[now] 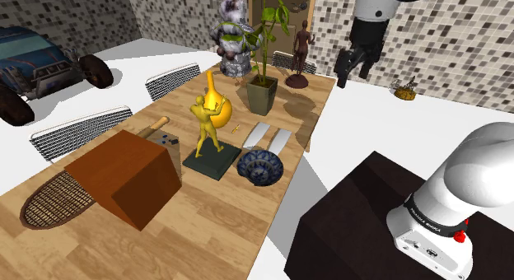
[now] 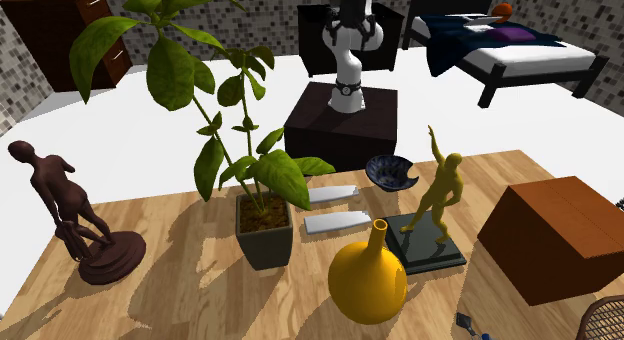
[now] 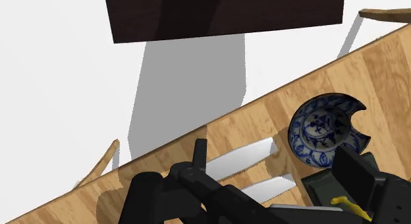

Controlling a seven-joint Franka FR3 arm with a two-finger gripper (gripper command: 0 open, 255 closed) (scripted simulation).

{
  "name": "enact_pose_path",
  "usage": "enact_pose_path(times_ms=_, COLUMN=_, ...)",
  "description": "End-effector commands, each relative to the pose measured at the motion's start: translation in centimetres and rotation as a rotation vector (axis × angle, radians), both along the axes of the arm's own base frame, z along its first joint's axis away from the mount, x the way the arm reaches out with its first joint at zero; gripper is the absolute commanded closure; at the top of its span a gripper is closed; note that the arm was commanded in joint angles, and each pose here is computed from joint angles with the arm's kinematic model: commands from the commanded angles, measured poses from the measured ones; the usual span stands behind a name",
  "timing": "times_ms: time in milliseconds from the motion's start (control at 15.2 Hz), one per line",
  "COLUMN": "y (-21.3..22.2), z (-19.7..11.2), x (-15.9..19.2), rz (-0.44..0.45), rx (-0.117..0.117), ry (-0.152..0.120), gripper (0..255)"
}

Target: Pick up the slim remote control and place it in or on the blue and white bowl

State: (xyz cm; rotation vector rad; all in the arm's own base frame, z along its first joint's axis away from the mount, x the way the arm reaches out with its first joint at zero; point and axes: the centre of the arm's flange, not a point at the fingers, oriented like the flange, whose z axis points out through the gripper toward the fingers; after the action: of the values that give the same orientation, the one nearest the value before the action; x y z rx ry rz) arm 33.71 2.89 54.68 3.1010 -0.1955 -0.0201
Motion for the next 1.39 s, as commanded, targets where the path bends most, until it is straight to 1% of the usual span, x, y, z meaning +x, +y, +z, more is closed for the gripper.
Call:
enact_pose_path(times_ms=0, y=1.1, z=-2.2, x=1.5, rz=-0.054, rx=0.002, ry=-0.004, gripper=0)
enact_pose_path(times_ms=660, y=5.2, z=-11.7, x=9.5, rz=-0.303, rx=0.008, ry=-0.014, gripper=0)
enact_pose_path(times_ms=1320, y=7.2, z=-21.1, x=18.4, rz=-0.552, rx=0.014, ry=-0.024, gripper=0)
